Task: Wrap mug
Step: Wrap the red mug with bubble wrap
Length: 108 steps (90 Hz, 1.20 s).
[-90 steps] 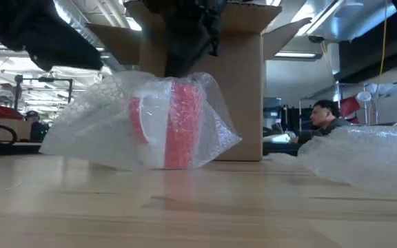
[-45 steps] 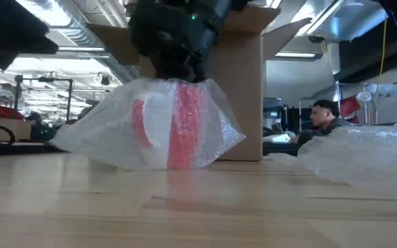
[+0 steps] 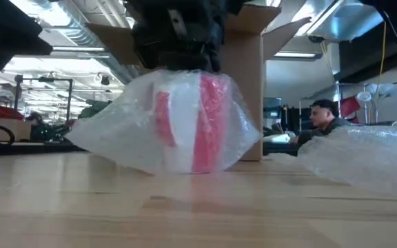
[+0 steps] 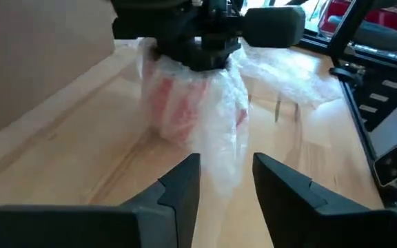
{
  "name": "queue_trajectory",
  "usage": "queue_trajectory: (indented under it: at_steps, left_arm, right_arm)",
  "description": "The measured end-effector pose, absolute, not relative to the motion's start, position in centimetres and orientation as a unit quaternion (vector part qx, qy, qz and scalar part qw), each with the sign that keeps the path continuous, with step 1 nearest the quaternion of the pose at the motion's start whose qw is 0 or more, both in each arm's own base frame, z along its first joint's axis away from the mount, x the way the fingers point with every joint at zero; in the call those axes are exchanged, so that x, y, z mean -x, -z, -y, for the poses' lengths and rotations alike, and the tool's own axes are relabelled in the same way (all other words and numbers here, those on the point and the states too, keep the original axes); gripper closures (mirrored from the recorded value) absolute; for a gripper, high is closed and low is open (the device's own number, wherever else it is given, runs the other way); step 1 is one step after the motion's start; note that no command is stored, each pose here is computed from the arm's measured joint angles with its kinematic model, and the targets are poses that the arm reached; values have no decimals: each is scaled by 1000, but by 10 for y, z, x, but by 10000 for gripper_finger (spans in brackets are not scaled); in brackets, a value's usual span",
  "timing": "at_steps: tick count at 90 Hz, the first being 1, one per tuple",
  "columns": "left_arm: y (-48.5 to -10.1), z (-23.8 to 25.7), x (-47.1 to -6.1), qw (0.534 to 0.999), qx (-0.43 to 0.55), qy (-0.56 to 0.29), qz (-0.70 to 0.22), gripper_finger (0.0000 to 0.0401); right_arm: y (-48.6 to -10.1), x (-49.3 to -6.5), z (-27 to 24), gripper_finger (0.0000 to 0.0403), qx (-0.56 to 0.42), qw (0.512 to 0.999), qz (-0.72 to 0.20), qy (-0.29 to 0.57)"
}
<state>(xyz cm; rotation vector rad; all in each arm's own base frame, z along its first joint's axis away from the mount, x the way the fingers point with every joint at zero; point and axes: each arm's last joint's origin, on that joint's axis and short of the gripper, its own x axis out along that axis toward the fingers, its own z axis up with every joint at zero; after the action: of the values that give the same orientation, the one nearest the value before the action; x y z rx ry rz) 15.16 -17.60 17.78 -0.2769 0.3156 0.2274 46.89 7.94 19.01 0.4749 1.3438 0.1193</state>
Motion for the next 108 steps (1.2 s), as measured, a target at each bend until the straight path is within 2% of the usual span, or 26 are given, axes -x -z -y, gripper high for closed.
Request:
queue_trajectory:
  at_steps: [17, 38, 63, 108]
  left_arm:
    - [-172, 175, -155, 963, 164, -88, -196, 284]
    - [-152, 171, -163, 955, 160, -115, -223, 284]
    - [-152, 165, -170, 964, 115, -164, -178, 284]
    - [-168, 150, -203, 975, 81, -145, -148, 284]
  right_arm:
    - [-196, -480, -82, 403, -272, 778, -566, -15]
    - [-203, -493, -85, 403, -309, 807, -504, -4]
    - [-203, -491, -92, 403, -309, 805, -506, 0]
    - [-205, -491, -94, 403, -305, 809, -502, 4]
